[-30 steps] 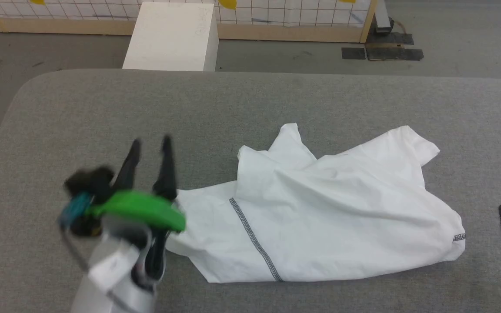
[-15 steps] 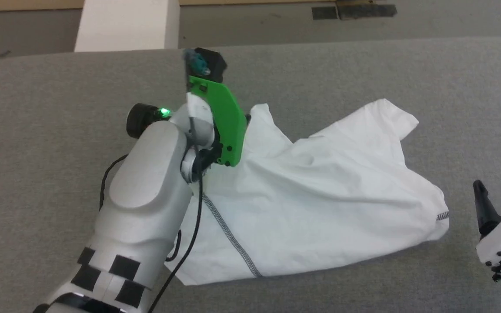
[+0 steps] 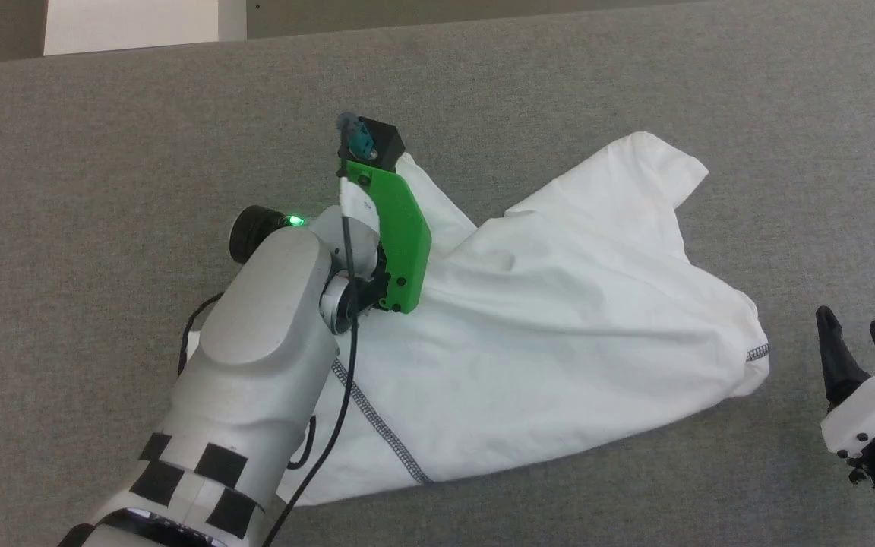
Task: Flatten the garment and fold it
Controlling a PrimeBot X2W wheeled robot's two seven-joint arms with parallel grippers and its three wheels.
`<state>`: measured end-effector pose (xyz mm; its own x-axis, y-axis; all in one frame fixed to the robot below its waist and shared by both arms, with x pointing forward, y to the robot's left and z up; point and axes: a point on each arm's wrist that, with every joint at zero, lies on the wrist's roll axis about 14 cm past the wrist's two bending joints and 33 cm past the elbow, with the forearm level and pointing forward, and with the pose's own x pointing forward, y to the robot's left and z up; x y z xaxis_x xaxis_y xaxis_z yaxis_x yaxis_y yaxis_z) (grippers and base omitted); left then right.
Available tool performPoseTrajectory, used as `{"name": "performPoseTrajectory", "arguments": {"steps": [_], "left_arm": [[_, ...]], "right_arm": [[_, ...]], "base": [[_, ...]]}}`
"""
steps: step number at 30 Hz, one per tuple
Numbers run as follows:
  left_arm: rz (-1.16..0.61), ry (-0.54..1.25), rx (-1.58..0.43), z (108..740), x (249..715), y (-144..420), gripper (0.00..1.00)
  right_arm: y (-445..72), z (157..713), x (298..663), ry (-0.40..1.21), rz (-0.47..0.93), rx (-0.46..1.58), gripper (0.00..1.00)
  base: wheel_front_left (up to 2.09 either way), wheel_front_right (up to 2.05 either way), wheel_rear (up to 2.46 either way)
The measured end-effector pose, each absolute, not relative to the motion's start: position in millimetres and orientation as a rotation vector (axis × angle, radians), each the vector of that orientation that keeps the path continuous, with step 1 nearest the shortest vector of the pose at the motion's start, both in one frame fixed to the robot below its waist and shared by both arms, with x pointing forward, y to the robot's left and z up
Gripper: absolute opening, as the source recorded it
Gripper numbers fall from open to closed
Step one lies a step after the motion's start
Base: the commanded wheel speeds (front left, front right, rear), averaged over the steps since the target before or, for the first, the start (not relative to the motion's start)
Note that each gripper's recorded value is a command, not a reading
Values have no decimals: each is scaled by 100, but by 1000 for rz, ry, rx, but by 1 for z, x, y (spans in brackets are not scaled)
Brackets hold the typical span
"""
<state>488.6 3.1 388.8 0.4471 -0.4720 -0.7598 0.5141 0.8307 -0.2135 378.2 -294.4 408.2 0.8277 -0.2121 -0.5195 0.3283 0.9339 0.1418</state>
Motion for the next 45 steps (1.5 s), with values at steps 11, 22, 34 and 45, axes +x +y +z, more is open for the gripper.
{"name": "performPoseTrajectory", "arguments": {"steps": [11, 22, 34, 45], "left_arm": [[-331, 418, -8, 476, 595, 74, 0], [-100, 161, 4, 517, 651, 159, 16], [-95, 14, -152, 539, 629, 175, 100], [3, -80, -222, 525, 529, 208, 100]], "right_arm": [[-279, 406, 395, 518, -238, 222, 100], [-286, 394, 396, 542, -261, 208, 100], [-262, 405, 414, 503, -184, 208, 100], [-235, 429, 414, 478, -97, 213, 100]], "base": [[0, 0, 0], [0, 0, 0], [0, 0, 0], [0, 0, 0]]}}
